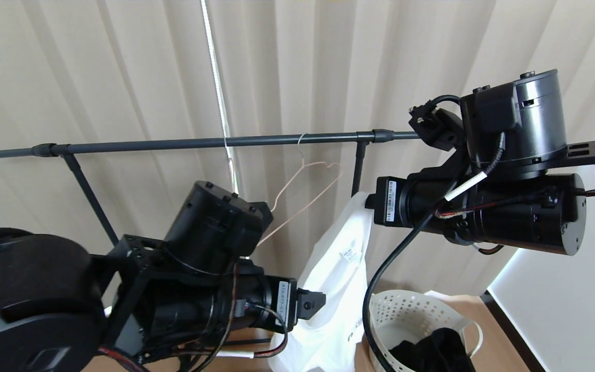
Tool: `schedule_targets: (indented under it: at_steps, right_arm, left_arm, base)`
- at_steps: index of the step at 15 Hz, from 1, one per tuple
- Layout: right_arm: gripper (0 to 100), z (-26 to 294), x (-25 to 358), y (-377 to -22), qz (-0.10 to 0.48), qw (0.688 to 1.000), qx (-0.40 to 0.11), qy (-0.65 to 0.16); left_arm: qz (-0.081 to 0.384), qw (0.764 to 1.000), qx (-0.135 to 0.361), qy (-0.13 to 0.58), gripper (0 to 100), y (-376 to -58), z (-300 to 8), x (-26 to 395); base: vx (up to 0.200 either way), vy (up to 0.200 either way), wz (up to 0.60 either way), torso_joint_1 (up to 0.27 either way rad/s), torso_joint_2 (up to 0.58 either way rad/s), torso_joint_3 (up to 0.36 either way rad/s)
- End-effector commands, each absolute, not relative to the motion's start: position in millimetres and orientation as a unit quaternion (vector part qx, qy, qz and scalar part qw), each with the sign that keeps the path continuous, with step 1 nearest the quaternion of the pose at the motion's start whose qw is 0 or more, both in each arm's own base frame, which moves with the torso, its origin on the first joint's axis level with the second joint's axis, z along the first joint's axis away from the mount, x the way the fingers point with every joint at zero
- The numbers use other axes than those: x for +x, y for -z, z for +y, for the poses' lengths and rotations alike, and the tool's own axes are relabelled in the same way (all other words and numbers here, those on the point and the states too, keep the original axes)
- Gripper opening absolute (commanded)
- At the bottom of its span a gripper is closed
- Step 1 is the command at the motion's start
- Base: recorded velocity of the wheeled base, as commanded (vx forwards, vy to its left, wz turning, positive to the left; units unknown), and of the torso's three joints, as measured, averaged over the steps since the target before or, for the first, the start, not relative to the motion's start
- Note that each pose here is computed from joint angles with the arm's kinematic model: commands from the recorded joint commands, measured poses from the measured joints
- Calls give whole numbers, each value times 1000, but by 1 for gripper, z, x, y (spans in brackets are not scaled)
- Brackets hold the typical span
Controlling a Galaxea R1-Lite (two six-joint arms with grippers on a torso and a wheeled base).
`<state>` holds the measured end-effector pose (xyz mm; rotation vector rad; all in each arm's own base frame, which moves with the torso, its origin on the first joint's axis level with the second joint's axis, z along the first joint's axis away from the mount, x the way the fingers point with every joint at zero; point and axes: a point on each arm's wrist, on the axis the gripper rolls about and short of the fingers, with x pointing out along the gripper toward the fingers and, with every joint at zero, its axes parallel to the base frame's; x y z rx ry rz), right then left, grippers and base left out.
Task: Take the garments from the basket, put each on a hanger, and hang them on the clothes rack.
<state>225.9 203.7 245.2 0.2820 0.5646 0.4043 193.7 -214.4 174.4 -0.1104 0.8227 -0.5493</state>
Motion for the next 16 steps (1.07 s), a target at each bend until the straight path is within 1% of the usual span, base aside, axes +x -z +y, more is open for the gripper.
schedule_targets:
  at_steps: [1,2,3,4,8,11,12,15,16]
  right_arm:
    - [0,206,224,-246,276,930,137,-202]
    - [0,206,223,-246,275,930,136,-202]
    - [0,206,220,-248,271,931,136,-202]
    - [0,206,218,-249,268,933,135,-198]
    - [0,200,207,-254,262,934,133,-204]
    - [0,192,195,-263,251,935,134,-213]
    - [0,187,190,-267,242,937,129,-218]
    - [0,177,182,-263,236,941,89,-224]
    - [0,176,181,-262,237,942,83,-224]
  left_arm:
    - [416,872,-39,255,100,-155,-235,209]
    - [418,872,-38,251,100,-151,-240,214]
    - [424,874,-59,231,100,-147,-246,221]
    - [421,878,-61,222,100,-147,-248,223]
    - [415,892,-48,176,100,-138,-244,229]
    - [420,891,-41,169,100,-132,-243,228]
    - [424,889,-37,166,100,-129,-241,227]
    - [431,888,-31,158,100,-124,-237,224]
    - [429,889,-36,153,0,-125,-237,224]
  base:
    - [0,0,0,0,0,0]
    - [0,0,0,0,0,0]
    - [0,0,0,0,0,0]
    - [0,0,0,0,0,0]
    - [0,0,0,0,0,0]
    - [0,0,0,0,0,0]
    - [0,0,0,0,0,0]
    - [0,0,0,0,0,0]
    - [0,0,0,0,0,0]
